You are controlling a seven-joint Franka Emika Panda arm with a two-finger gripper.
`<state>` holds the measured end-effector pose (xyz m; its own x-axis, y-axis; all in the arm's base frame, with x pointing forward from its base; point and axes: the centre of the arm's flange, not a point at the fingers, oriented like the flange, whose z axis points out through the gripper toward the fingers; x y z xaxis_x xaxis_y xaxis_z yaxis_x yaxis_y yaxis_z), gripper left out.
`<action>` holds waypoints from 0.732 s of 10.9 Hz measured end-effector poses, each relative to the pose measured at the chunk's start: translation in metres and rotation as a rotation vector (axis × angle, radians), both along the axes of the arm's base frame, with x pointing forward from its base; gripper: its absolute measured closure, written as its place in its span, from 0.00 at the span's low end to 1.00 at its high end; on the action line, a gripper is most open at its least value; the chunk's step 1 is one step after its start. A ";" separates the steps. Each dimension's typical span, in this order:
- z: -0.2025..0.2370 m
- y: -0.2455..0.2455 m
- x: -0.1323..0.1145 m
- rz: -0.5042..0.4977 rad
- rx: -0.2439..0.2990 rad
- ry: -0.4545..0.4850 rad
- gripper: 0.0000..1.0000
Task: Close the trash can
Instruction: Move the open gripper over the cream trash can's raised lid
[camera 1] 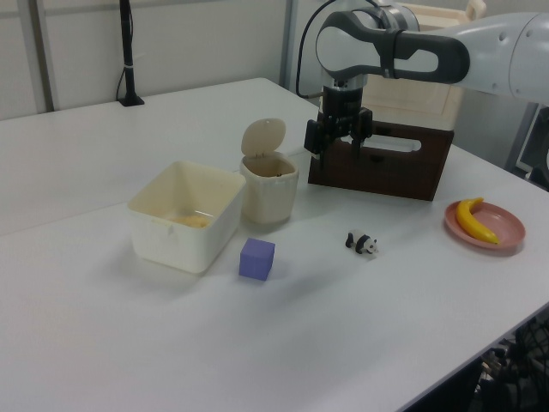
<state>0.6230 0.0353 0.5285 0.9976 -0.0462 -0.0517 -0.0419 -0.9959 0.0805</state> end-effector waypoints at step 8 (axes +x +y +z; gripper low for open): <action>0.003 -0.030 0.007 -0.004 0.040 -0.046 0.00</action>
